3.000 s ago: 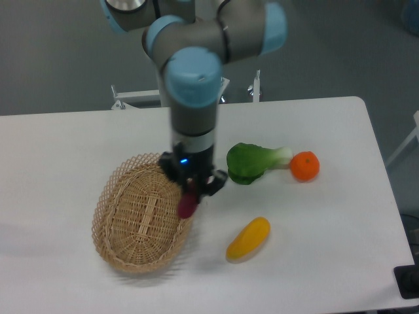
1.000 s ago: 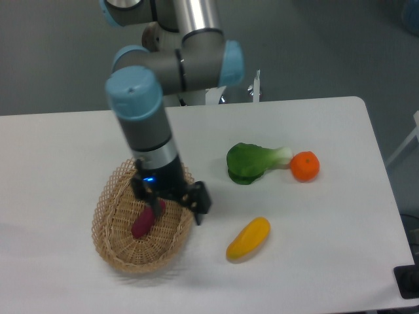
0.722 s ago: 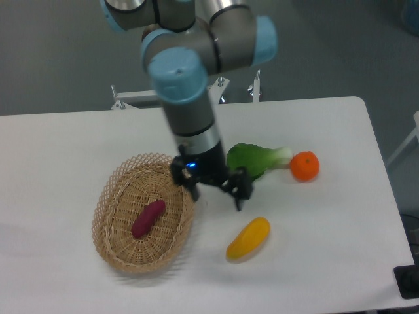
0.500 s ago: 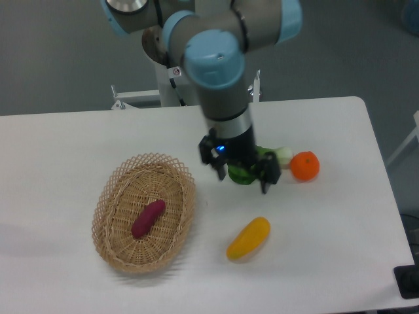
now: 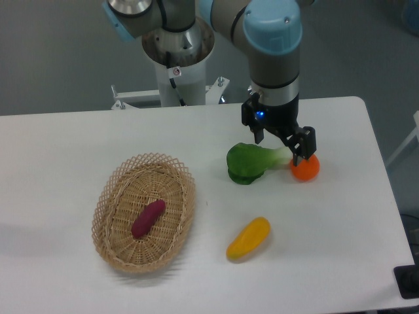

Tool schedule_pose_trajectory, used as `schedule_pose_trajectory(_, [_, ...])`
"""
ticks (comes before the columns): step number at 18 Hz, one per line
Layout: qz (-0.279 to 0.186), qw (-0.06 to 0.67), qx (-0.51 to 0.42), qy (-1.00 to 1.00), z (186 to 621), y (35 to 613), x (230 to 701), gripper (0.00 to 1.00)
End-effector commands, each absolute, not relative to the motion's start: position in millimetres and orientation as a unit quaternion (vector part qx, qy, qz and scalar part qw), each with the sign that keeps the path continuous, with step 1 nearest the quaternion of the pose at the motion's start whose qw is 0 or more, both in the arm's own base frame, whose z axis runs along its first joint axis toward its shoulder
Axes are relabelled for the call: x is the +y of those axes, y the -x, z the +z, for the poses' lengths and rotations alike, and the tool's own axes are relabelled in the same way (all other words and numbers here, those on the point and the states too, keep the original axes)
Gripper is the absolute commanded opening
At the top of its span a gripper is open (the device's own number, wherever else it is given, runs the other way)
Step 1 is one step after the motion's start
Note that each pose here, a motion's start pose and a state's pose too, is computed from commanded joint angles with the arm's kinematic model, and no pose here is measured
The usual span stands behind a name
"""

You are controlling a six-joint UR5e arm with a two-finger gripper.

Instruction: Place the sweet potato in the basket

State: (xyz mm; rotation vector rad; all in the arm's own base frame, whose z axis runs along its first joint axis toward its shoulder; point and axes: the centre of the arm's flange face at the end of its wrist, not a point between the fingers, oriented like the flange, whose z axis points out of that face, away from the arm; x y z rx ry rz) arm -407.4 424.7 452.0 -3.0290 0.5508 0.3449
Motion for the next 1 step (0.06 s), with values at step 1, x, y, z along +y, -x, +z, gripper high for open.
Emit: schedule_pose_trajectory(1, [0.111,0.023,0.178,0.978,451.3,407.8,425.2,1.0])
